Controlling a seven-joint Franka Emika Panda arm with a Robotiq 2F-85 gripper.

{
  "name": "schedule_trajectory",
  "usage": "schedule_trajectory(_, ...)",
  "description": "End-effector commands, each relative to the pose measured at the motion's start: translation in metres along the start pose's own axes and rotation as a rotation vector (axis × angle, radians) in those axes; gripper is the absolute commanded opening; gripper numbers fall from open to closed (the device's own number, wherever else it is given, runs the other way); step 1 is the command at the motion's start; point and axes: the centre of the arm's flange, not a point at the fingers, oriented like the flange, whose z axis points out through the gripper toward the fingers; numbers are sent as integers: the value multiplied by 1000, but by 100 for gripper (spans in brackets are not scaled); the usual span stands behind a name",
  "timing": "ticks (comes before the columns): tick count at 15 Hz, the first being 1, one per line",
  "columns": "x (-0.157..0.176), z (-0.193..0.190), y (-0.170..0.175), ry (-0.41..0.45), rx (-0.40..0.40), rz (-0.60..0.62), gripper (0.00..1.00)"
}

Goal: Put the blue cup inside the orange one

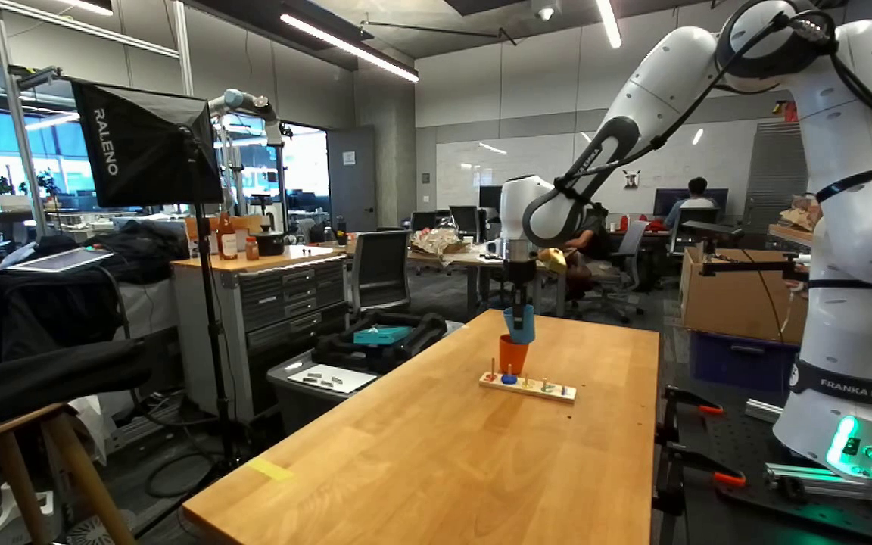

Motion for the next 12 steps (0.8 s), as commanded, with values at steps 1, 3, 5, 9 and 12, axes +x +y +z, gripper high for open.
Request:
schedule_trajectory(1, 2, 2, -10, 24, 17, -7, 2)
schedule_trajectory(3, 6, 3, -13, 30, 17, -9, 2)
schedule_trajectory(5, 10, 4, -13, 38, 16, -9, 2)
schedule_trajectory(9, 18, 6, -7, 73, 2, 5, 2)
schedule_trajectory(12, 22, 8, -2, 97, -12, 11, 3)
